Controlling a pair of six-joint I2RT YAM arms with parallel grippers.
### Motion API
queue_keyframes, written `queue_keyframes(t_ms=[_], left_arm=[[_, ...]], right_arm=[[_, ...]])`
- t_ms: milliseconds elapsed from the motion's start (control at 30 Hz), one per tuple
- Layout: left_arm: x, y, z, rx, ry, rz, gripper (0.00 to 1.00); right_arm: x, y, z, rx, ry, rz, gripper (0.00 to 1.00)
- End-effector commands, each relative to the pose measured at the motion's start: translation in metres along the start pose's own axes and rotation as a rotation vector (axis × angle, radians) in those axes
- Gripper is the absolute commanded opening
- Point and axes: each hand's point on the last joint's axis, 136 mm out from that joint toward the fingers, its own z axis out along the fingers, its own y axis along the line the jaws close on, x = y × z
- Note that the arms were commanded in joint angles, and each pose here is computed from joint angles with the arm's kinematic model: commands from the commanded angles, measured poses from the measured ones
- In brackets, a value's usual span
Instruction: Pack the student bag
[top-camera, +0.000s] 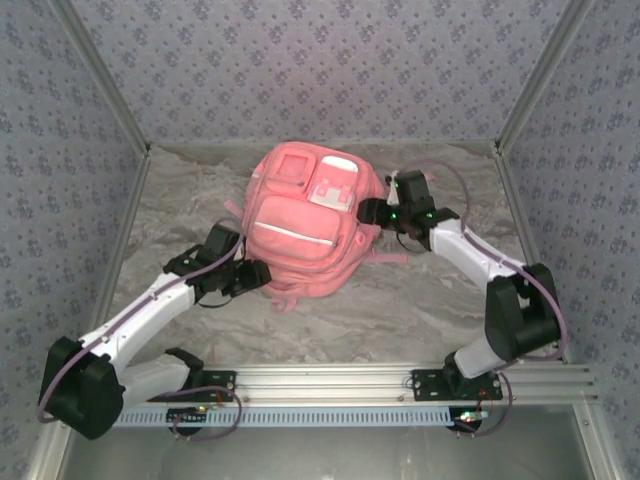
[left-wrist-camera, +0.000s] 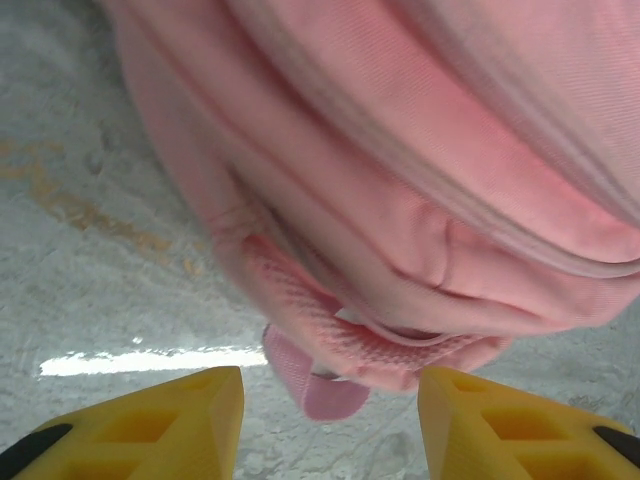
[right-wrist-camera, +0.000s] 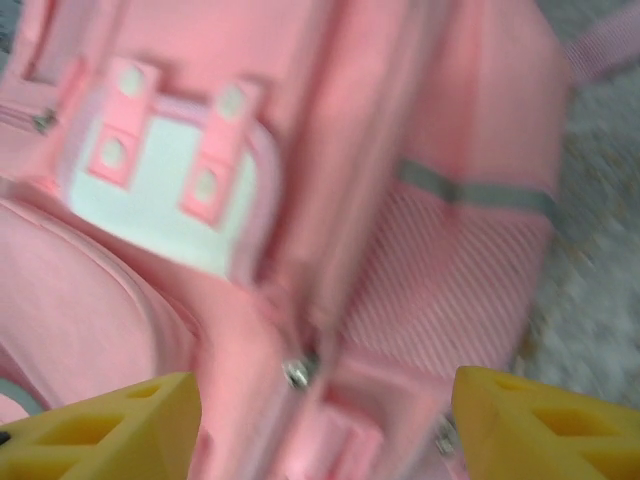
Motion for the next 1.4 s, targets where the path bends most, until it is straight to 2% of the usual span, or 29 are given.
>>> queue_keyframes(t_ms=[0,67,167,300,433,533,667,833,967,1033,1133,1267,1367], left_arm=[[0.0,0.012,0.009,-0.015,-0.04,-0.08,0.5],[0.0,0.016,0.019,-0.011,-0.045,-0.131,0.52],[-0.001,0.018,0.034,-0.014,-0.036,-0.17,0.51],[-0.01,0.02,0.051,-0.045,-0.031,-0.18,0.51],[-0.032,0.029,0.065,-0.091,-0.032,-0.218,0.51],[-0.054,0.023,0.072,-0.083,-0.041,-0.232,0.51],[-0.092,0.012,0.073,-0.092,-0.07,-0.222,0.51],[-0.146,-0.011,0.073,-0.114,-0.105,-0.159,0.52],[-0.18,-0.014,0.066,-0.139,-0.128,-0.16,0.54],[-0.191,-0.009,0.055,-0.121,-0.144,-0.203,0.54],[-0.194,-0.001,0.034,-0.094,-0.181,-0.232,0.54],[-0.175,-0.003,0.02,-0.044,-0.177,-0.233,0.54],[-0.152,-0.011,0.015,-0.003,-0.159,-0.183,0.54]], right_arm=[[-0.011,0.027,0.011,-0.045,0.061,-0.12,0.68],[-0.006,0.057,0.023,-0.13,0.148,-0.209,0.68],[0.009,0.082,0.045,-0.176,0.265,-0.309,0.67],[0.036,0.089,0.069,-0.205,0.403,-0.345,0.64],[0.063,0.088,0.075,-0.188,0.472,-0.382,0.61],[0.08,0.09,0.069,-0.211,0.51,-0.367,0.57],[0.092,0.103,0.056,-0.273,0.477,-0.308,0.54],[0.113,0.139,0.044,-0.373,0.457,-0.241,0.54],[0.11,0.158,0.04,-0.364,0.4,-0.202,0.55],[0.092,0.145,0.04,-0.272,0.329,-0.157,0.56],[0.064,0.109,0.031,-0.081,0.233,-0.179,0.59],[0.043,0.081,0.015,0.005,0.172,-0.19,0.58],[0.022,0.081,0.0,0.044,0.068,-0.264,0.57]])
